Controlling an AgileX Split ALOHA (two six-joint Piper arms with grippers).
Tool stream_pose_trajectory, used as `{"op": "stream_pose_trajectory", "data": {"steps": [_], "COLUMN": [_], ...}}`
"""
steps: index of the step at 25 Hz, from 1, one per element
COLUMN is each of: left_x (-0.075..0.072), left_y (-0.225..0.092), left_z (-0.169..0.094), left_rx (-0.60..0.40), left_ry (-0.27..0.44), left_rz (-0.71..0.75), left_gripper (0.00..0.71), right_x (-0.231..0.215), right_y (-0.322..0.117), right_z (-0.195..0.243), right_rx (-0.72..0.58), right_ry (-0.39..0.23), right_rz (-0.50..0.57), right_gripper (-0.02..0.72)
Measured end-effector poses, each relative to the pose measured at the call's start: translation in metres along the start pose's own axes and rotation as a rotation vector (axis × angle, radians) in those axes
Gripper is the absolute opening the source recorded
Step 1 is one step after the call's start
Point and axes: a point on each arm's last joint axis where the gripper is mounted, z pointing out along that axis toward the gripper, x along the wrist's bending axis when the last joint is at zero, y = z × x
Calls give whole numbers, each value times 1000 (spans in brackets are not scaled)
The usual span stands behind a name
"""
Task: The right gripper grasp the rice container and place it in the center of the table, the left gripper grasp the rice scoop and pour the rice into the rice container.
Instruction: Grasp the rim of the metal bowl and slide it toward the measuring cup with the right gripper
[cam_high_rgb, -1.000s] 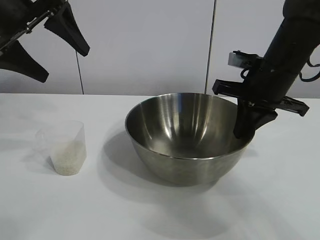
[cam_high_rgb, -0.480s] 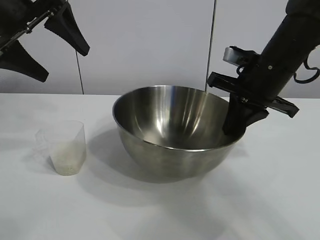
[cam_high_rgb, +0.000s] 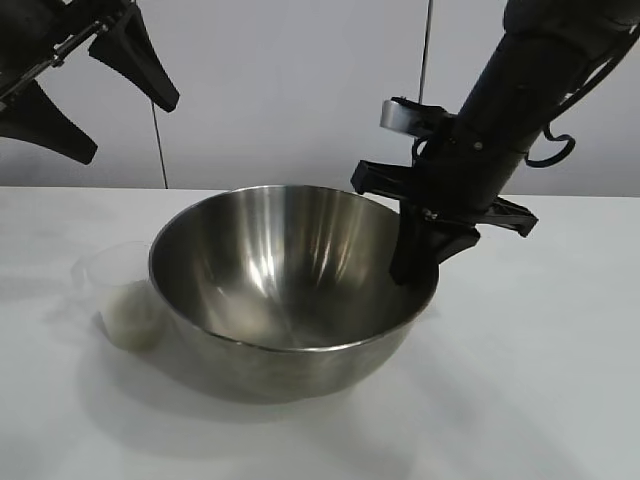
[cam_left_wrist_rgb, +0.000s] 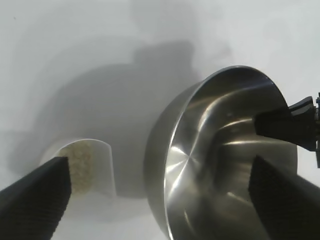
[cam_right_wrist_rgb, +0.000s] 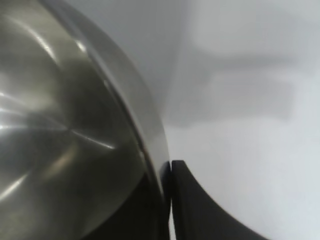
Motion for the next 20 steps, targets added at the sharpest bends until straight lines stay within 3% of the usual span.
{"op": "stream_pose_trajectory", "data": {"steps": [14,17,20], "left_x": [0,0,0], "left_y": [0,0,0], "left_z": [0,0,0], "left_rx": [0,0,0], "left_ry": [0,0,0], "left_rz": [0,0,0], "left_gripper": [694,694,694], "right_x": [-4,-3,-3], "right_y": [0,0,1], "right_z": [12,12,12], "right_rx": [8,7,4], "right_ry": [-29,-27,-27], "right_rz": [7,11,11], "right_gripper": [23,108,298]}}
